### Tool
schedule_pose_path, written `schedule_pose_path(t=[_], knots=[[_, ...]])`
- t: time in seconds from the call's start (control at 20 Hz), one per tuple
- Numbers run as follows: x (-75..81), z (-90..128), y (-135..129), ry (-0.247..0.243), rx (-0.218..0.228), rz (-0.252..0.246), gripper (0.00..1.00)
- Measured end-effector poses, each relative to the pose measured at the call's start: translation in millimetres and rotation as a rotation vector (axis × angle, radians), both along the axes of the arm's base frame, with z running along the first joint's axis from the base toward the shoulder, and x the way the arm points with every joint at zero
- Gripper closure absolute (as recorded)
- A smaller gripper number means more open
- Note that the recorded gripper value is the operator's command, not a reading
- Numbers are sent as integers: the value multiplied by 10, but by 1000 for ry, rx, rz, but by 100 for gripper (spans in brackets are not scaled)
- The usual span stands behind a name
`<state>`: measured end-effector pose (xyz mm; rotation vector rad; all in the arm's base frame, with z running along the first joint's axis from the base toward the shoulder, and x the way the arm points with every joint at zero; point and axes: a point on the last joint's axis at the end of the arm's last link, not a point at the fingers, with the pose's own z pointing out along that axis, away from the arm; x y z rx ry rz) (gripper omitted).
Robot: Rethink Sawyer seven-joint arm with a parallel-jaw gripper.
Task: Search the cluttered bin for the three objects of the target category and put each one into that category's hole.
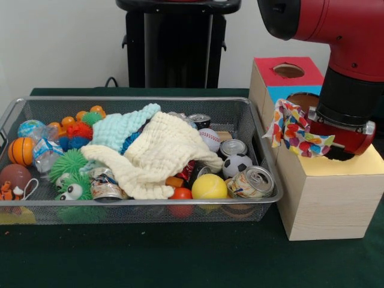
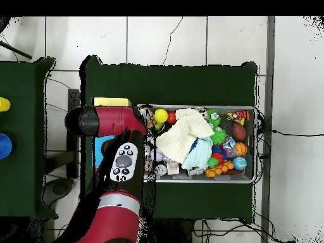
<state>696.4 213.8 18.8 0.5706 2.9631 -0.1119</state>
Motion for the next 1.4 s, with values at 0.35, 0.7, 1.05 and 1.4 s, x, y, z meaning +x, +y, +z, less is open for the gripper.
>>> schedule_pose_path(t=[0.35, 0.7, 1.05, 1.4], knots=[[0, 0, 0, 0, 0, 0, 100], [0, 2, -2, 0, -1, 1, 100], [2, 11, -23, 5, -1, -2, 100], [14, 25, -61, 20, 11, -13, 100]])
